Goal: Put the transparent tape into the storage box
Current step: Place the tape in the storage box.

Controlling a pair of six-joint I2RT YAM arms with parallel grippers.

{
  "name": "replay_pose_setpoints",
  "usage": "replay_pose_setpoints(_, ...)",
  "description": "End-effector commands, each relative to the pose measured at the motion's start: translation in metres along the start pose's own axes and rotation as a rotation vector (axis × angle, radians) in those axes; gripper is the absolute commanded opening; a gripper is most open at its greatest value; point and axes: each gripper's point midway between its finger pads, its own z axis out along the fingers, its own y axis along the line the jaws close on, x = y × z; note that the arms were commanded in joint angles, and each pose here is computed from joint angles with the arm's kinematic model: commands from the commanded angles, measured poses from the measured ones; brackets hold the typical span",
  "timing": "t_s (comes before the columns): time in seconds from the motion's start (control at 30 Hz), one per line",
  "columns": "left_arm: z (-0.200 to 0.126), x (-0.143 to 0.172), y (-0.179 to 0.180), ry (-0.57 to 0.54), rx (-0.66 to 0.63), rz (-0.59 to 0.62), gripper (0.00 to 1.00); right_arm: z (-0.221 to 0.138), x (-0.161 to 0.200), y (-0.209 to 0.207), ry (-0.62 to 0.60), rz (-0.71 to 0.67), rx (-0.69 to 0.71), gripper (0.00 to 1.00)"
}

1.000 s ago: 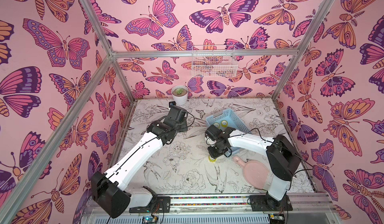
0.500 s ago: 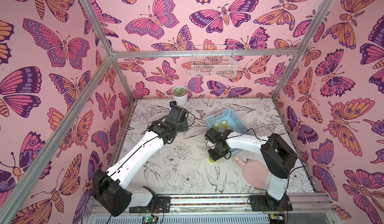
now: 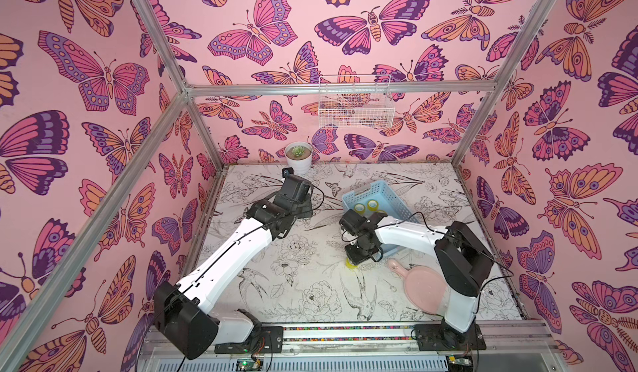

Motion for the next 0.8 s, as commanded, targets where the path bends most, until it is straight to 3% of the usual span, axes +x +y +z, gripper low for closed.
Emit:
replay_pose_setpoints(0.0,-0.012,-0.013,0.004,-0.056,-0.001,-0.001,0.62,-0.046,-0.022,0.005,-0.080,-0.031,0.019,0.00)
replay_pose_setpoints(0.17,-0.022,-0.023,0.006,-0.094,0.001,0.005,0.62,-0.118,-0.057,-0.002,-0.195,-0.035,0.079,0.00)
replay_pose_setpoints(0.33,-0.023,-0.027,0.003,-0.102,0.011,0.008,0.62,-0.155,-0.071,-0.053,-0.223,0.061,0.149,0.00)
replay_pose_setpoints(0.5,-0.022,-0.030,-0.001,-0.108,0.020,0.014,0.62,-0.150,-0.058,-0.113,-0.180,0.187,0.198,0.00)
replay_pose_setpoints(0.77,-0.008,-0.025,-0.012,-0.071,0.049,0.019,0.63,-0.103,-0.035,-0.171,-0.100,0.339,0.200,0.00)
